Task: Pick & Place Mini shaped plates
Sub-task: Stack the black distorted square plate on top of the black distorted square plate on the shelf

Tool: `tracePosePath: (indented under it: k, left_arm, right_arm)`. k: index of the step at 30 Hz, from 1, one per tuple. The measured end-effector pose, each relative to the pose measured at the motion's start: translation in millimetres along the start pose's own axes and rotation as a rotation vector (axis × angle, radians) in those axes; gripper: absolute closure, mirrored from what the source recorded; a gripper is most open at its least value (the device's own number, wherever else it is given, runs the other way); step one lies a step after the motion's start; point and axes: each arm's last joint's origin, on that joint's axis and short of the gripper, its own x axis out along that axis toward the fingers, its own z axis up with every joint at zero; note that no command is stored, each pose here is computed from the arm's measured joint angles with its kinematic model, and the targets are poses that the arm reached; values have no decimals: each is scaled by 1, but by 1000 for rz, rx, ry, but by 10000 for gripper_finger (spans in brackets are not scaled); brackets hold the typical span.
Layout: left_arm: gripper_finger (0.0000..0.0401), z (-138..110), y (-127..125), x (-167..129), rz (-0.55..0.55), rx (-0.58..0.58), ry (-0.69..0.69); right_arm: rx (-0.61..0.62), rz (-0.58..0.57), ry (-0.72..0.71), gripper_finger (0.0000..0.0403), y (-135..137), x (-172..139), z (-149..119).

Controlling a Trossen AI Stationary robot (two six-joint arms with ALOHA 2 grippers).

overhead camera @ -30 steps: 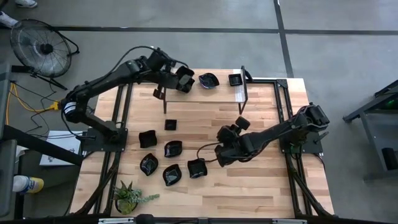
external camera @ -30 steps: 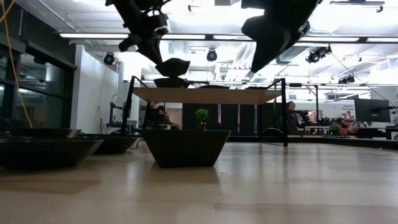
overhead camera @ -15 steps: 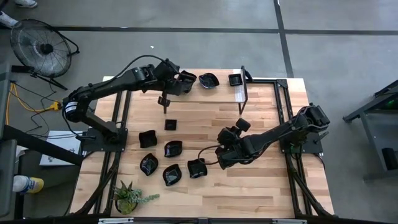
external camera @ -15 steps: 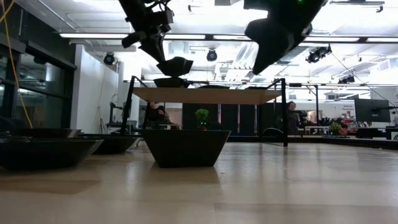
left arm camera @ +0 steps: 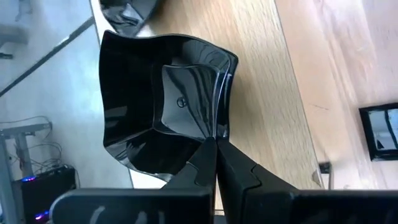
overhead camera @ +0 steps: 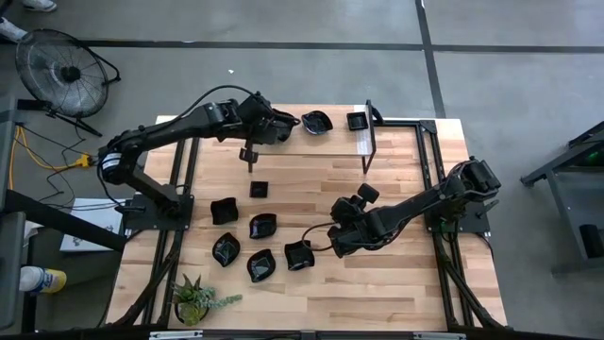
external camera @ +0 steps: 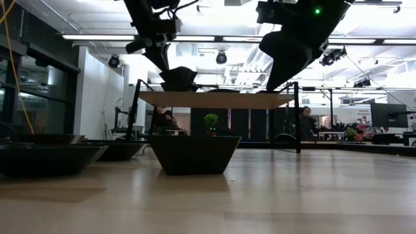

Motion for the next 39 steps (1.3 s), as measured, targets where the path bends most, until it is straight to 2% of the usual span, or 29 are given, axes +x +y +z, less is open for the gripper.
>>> tracePosePath:
  k: [15, 28, 35, 39]
  left_arm:
    - [400, 2, 0, 6, -2, 7, 1]
    - [338, 2, 0, 6, -2, 35, 2]
    - [337, 0, 1, -4, 17, 32, -14]
    - [337, -4, 1, -16, 14, 28, -47]
  right_arm:
    - [-21, 4, -3, 285, 0, 0, 0]
    - [-20, 10, 2, 285, 1, 0, 0]
    - [-41, 54, 42, 285, 1, -1, 0]
    - [-100, 124, 41, 285, 2, -9, 1]
